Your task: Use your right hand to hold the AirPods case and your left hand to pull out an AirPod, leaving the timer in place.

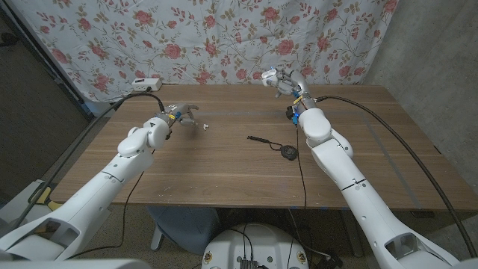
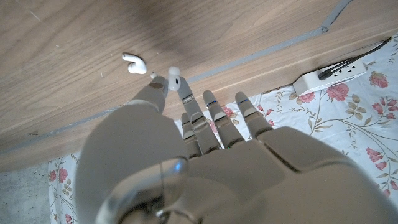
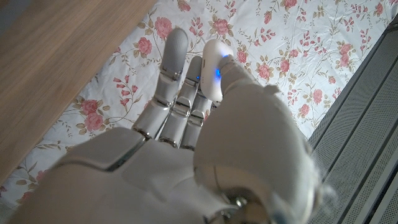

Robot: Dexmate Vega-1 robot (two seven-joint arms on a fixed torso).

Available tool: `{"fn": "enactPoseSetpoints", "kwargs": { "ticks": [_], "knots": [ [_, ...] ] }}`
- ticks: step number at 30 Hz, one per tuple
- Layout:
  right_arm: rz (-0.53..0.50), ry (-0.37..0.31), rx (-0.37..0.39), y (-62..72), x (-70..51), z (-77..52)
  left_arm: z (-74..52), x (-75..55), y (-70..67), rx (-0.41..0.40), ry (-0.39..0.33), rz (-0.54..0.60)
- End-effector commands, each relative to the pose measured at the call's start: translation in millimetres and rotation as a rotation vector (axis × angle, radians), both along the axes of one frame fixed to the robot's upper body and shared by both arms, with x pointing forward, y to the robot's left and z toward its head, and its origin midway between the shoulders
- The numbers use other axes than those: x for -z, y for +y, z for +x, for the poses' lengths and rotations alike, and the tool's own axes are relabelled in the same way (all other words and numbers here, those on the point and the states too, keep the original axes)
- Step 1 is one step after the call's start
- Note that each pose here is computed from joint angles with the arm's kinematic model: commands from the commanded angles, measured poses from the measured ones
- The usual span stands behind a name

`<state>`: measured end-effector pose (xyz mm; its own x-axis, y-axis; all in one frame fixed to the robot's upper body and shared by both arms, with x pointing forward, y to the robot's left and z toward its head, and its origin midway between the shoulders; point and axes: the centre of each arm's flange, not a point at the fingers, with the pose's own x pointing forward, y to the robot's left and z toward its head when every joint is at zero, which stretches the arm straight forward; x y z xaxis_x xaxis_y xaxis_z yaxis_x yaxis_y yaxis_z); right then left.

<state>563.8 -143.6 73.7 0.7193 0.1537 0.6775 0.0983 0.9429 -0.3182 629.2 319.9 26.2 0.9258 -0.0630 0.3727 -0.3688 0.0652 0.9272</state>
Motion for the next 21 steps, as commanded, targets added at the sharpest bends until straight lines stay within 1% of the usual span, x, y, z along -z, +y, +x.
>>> {"fn": "enactPoseSetpoints", "kwargs": {
  "ticks": [1,2,4,5,7,11,13,15,18,21],
  "knots": [
    [-0.002,-0.006,-0.007,1.9,-1.4,-1.4,-1.7,-0.2,0.0,0.019,0.01,0.02],
    [-0.002,-0.005,-0.006,2.0,-1.3,-1.7,-2.6,-0.4,-0.4,0.014,-0.005,0.018],
    [-0.003,-0.007,-0.006,2.4,-1.2,-2.1,-2.1,-1.8,0.5,0.031,0.009,0.025],
    [-0.01,-0.009,-0.007,2.7,-1.2,-2.5,-3.2,-0.9,0.0,0.021,-0.013,0.023],
    [-0.005,-0.008,-0.006,3.4,-1.2,-3.2,-3.6,-1.0,0.8,0.008,-0.02,0.021],
    [-0.009,-0.007,-0.004,4.6,-0.8,-4.1,-8.1,-2.4,2.6,0.033,-0.029,-0.003],
    [-0.009,-0.007,-0.003,5.5,-0.4,-4.4,-12.4,-3.6,0.8,0.032,-0.056,0.012],
    [-0.005,-0.005,-0.002,6.7,0.2,-4.6,-17.7,-6.4,0.9,0.058,-0.079,-0.018],
    [0.002,-0.012,0.006,8.4,0.2,-5.5,-25.7,-11.6,-0.7,0.072,-0.116,-0.013],
    [0.001,-0.02,0.012,10.2,-0.3,-6.8,-31.7,-15.6,-0.7,0.089,-0.139,-0.025]
  ]
}}
